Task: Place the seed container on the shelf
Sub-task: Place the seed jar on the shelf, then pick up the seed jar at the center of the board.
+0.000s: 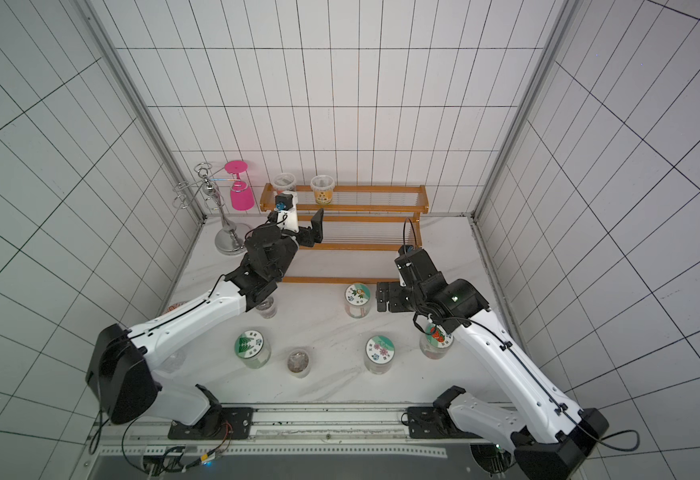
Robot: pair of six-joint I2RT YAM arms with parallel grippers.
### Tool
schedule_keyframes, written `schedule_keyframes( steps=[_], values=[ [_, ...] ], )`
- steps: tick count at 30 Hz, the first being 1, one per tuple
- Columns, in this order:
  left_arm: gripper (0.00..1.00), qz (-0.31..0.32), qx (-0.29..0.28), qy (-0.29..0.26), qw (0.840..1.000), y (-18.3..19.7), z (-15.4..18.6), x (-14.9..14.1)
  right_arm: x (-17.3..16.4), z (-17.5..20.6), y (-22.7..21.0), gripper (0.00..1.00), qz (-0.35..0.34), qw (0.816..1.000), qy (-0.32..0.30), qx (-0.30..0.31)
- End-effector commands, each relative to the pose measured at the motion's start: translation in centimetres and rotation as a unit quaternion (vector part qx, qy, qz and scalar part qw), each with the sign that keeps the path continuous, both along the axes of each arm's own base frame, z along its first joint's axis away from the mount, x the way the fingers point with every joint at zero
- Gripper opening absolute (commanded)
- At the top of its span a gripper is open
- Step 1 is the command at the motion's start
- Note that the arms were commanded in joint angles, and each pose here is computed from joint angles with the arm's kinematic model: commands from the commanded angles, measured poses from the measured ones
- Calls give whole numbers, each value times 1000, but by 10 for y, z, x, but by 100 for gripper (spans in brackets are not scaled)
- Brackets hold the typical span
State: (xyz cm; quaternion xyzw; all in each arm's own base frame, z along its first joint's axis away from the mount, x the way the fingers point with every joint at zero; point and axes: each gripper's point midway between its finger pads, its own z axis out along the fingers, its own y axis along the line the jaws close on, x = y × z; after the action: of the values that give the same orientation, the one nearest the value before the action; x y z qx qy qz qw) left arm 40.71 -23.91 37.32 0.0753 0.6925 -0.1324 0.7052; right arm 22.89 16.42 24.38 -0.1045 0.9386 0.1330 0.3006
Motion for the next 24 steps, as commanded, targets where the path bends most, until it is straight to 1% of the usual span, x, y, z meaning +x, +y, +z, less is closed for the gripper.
schedule_keyframes(
  steps=[1, 3, 8, 11, 13, 16, 18, 19, 21, 24],
  values=[
    [89, -8, -5, 76, 997, 9, -27, -21, 0, -3, 8, 98, 20, 1000, -4, 21],
    [89, 0, -21, 123, 992, 19, -38, -33, -1, -3, 15, 98, 35, 999, -2, 33],
    [92, 5, -4, 224, 974, 40, -77, -65, -2, -9, 31, 97, 60, 996, 7, 59],
    [92, 22, -4, 280, 960, 61, -105, -80, -3, -12, 37, 97, 71, 995, 13, 68],
    [92, 34, -16, 326, 945, 78, -128, -88, -3, -13, 42, 96, 79, 994, 13, 75],
    [92, 71, -25, 381, 921, 105, -161, -99, -5, -15, 48, 96, 92, 992, 12, 83],
    [92, 86, -25, 409, 908, 117, -179, -104, -8, -19, 50, 96, 99, 992, 17, 82],
    [92, 94, -27, 423, 901, 122, -189, -106, -5, -15, 54, 96, 104, 990, 6, 90],
    [92, 105, -31, 448, 887, 130, -204, -108, -6, -17, 58, 96, 112, 989, 4, 92],
    [92, 128, -25, 477, 869, 139, -221, -108, -8, -19, 63, 96, 123, 988, 4, 90]
  ],
)
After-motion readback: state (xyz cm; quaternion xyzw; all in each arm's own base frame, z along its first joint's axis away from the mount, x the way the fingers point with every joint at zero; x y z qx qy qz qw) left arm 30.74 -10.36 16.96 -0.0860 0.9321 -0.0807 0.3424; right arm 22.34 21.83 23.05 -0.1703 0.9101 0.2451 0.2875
